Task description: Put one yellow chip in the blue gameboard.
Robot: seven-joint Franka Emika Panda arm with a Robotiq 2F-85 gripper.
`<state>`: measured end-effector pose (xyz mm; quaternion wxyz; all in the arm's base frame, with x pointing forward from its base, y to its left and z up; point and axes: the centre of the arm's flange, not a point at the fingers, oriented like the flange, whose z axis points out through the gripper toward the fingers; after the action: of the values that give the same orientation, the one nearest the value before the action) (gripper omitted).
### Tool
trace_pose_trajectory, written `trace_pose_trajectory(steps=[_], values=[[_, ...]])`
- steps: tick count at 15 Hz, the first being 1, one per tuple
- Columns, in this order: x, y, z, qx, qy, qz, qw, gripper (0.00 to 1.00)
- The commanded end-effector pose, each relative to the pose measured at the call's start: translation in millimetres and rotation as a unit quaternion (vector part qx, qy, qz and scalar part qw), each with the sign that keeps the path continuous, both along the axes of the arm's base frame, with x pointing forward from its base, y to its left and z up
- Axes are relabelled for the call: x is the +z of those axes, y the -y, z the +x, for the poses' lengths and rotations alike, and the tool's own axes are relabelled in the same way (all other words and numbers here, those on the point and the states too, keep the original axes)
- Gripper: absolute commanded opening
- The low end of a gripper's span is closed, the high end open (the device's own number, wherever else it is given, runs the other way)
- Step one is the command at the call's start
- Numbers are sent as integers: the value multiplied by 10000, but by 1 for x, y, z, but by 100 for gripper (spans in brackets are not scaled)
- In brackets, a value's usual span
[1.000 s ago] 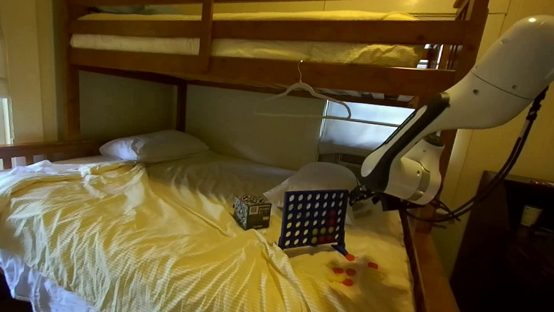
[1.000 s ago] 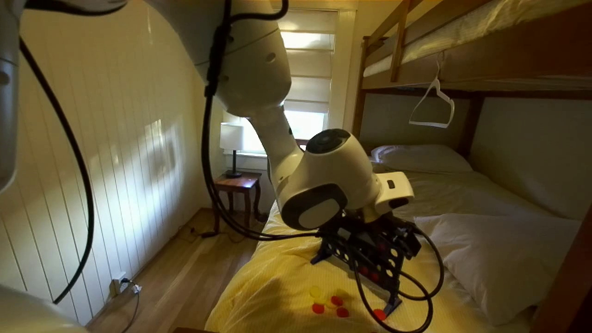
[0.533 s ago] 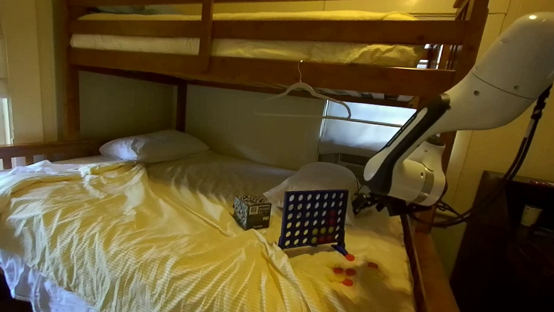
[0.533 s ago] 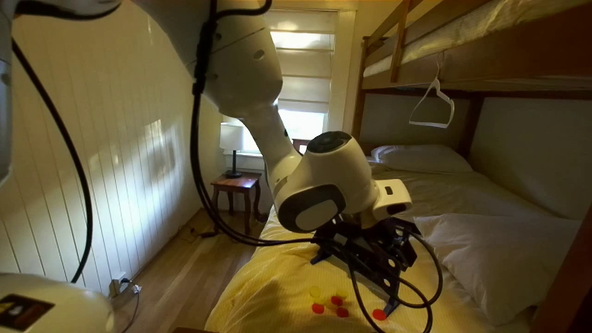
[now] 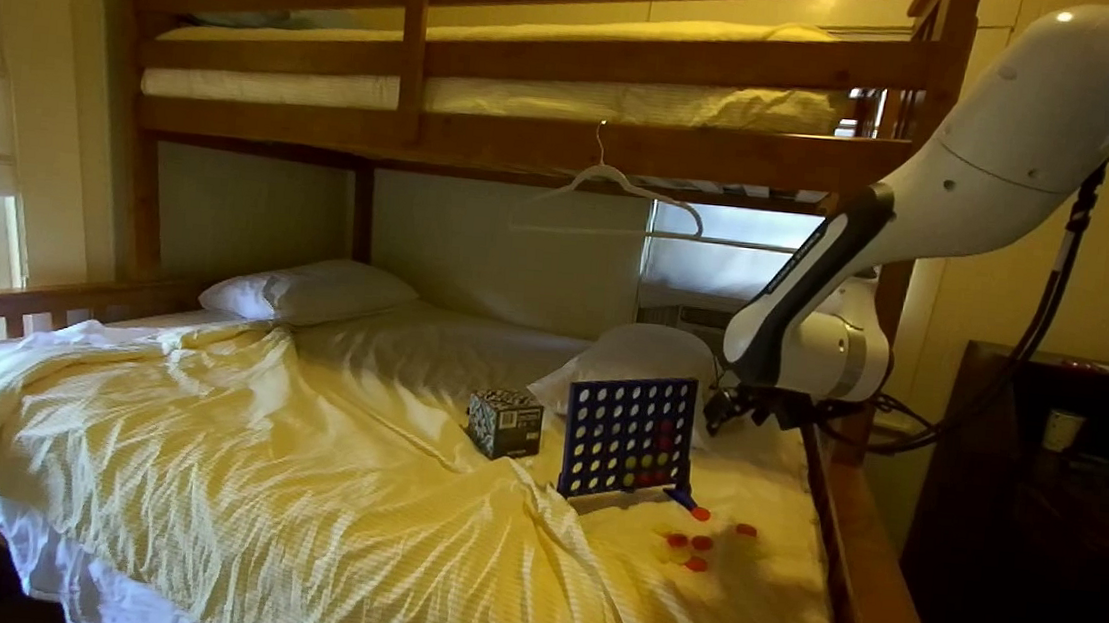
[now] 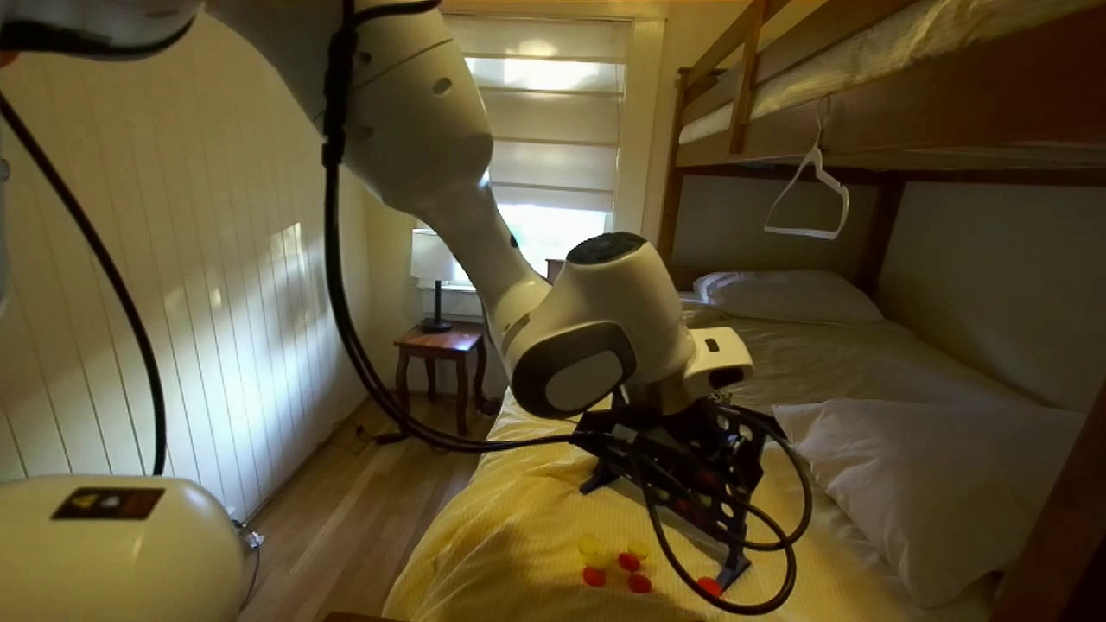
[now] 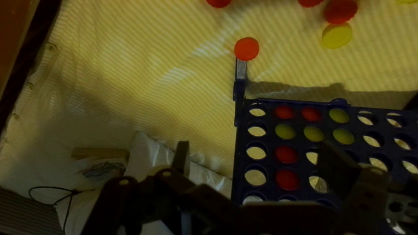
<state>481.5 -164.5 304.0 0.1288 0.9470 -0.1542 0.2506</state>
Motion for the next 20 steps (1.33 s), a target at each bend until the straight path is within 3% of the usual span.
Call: trace_pose_trajectory(steps=[1, 10, 20], values=[[30, -22, -6, -55, -222, -48, 9997, 100], [37, -40, -9, 26, -651, -17, 9979, 100], [39, -64, -12, 98, -624, 256, 9977, 100]])
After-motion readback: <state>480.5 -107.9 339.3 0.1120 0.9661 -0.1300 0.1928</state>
